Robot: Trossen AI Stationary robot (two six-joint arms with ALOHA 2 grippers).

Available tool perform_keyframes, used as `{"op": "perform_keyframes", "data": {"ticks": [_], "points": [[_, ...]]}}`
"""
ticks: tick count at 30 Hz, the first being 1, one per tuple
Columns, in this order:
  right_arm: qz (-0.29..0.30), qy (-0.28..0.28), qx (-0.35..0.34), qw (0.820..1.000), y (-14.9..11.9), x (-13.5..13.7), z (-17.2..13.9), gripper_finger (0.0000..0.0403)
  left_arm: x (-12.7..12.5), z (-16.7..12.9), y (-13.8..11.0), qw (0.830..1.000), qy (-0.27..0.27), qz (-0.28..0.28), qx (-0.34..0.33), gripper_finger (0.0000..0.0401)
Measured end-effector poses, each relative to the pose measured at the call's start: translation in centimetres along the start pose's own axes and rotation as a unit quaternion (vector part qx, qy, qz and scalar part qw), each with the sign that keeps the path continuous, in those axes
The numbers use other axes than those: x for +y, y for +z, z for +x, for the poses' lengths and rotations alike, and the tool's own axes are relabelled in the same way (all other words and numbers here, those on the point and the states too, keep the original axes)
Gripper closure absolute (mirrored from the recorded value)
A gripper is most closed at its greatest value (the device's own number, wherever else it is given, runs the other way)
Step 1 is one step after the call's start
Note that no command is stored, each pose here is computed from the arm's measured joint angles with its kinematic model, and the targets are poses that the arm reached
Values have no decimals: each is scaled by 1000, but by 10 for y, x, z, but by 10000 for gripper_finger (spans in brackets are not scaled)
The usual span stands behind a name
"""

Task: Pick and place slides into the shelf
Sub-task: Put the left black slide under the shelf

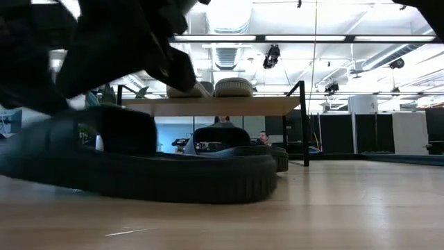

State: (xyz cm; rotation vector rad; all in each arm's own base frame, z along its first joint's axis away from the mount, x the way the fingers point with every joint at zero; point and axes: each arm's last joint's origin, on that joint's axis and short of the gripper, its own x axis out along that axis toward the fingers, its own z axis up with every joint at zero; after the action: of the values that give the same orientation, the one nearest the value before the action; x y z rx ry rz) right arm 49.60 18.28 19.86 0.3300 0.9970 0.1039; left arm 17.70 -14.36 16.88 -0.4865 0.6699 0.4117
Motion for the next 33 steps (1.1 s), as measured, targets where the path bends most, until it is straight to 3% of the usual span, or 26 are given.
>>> {"op": "perform_keyframes", "data": {"ticks": [6, 10, 13, 15, 19, 24, 29, 33], "points": [[1, -2, 6, 1000, -1, 0, 0, 390, 5, -7, 13, 1000, -15, 8, 20, 401], [-32, -55, 39, 997, -10, -6, -1, 390, 5, -19, 15, 998, -46, 2, 39, 401], [-133, -121, 40, 983, -17, -1, -8, 390, -2, -30, 17, 996, -77, -2, 48, 401], [-226, -150, 32, 962, -19, 8, -13, 390, -7, -37, 17, 994, -94, 1, 51, 401], [-355, -160, 23, 921, -20, 19, -16, 380, -15, -46, 10, 991, -116, 7, 63, 401], [-402, -170, 34, 899, -17, 13, -16, 325, -20, -55, -8, 987, -131, -11, 89, 401], [-429, -238, 30, 871, -14, 9, -18, 248, -31, -74, -21, 979, -161, -36, 116, 401], [-446, -236, 24, 863, -12, 7, -15, 190, -46, -91, -25, 972, -192, -39, 130, 401]]}}
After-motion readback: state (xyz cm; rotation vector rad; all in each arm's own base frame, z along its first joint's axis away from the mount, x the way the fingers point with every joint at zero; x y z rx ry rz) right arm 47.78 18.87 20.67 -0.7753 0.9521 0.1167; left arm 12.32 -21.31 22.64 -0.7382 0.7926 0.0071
